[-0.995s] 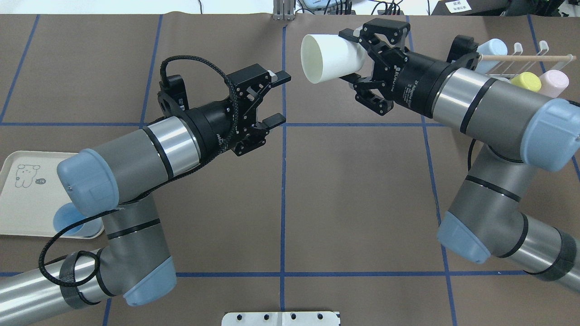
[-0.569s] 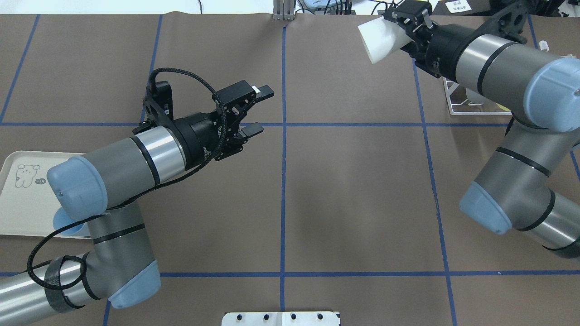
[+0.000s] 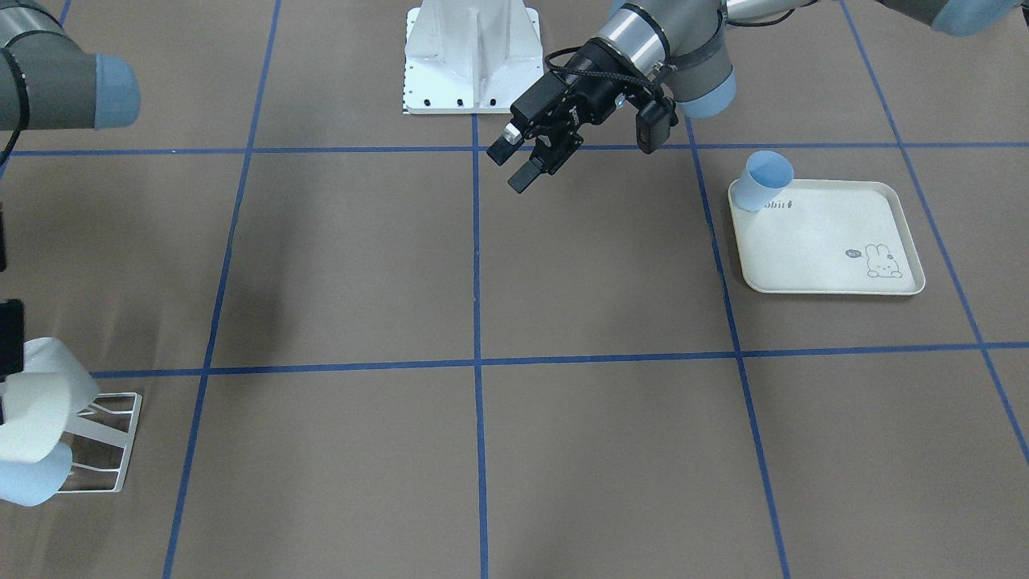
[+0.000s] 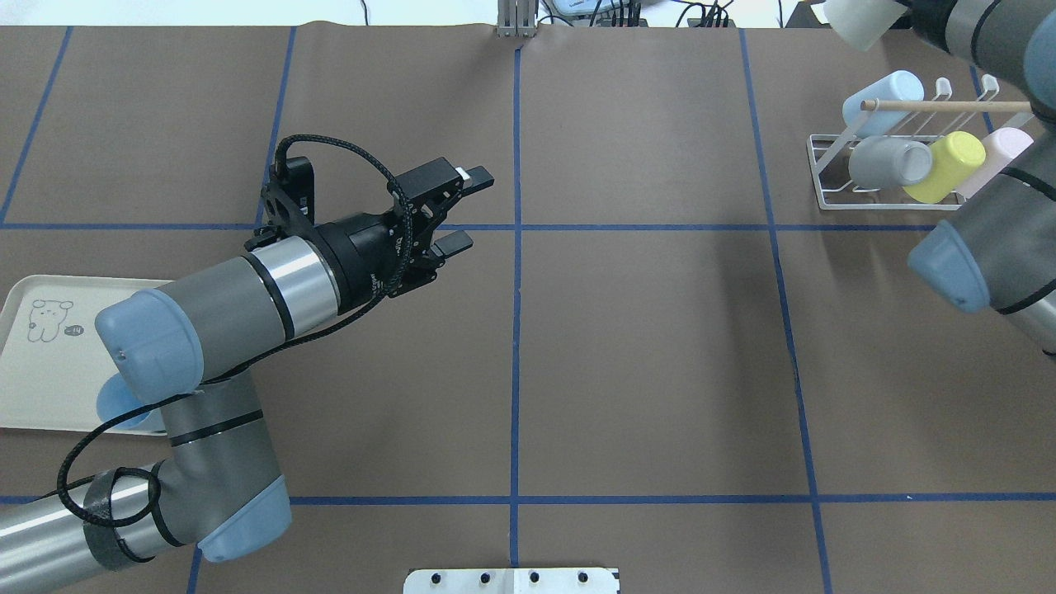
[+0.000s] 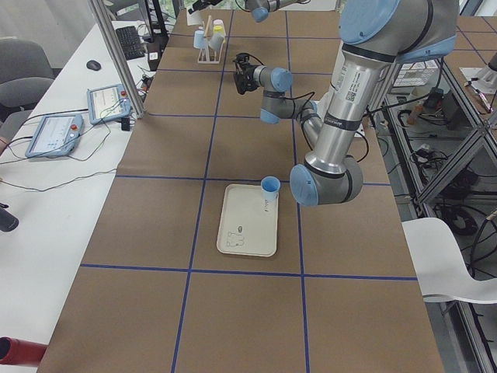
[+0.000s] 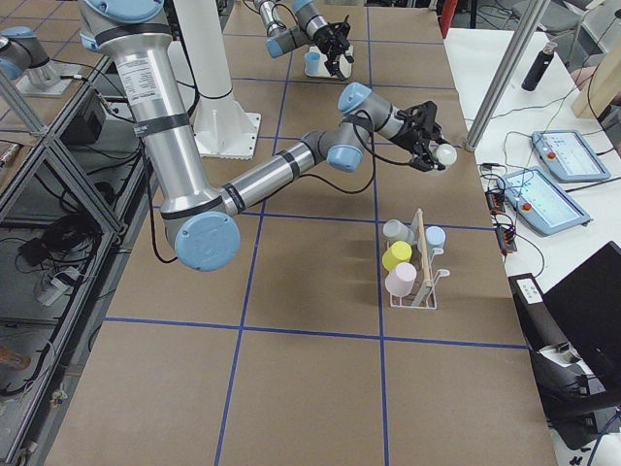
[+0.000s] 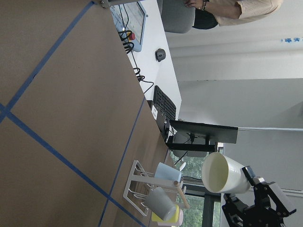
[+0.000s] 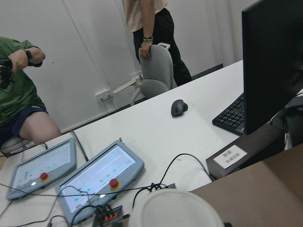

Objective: Transfer IKEA cup to right arm and place on rack

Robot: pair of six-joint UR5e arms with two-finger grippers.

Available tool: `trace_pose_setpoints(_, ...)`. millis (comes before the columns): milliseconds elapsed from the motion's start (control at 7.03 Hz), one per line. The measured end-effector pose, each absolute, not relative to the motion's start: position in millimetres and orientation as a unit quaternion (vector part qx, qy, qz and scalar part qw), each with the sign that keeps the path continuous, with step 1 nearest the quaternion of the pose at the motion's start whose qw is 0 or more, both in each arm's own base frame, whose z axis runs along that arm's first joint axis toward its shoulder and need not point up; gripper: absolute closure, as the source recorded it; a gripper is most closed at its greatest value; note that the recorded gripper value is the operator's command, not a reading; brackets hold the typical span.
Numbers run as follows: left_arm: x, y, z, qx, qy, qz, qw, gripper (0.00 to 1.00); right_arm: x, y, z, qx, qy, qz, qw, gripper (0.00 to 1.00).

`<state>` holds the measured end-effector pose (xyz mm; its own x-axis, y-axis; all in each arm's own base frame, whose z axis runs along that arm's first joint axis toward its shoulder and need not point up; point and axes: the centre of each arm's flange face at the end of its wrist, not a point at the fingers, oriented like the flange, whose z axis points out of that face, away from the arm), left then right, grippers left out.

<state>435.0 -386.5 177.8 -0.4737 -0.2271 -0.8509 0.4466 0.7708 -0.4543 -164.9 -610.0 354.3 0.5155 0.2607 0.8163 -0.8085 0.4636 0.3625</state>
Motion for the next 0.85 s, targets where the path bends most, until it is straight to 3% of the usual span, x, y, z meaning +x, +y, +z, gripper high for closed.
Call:
trace_pose_setpoints(426, 438, -388, 182, 0.070, 0.789, -0.334, 0.511, 0.01, -124, -662, 435, 0.391, -0.241, 0.356, 0.814, 0.72)
trace_pose_setpoints(853, 438, -388, 182, 0.071, 0.788, -0.334, 0.512, 0.01, -142, -669, 481, 0.401, -0.228, 0.354, 0.813, 0.72)
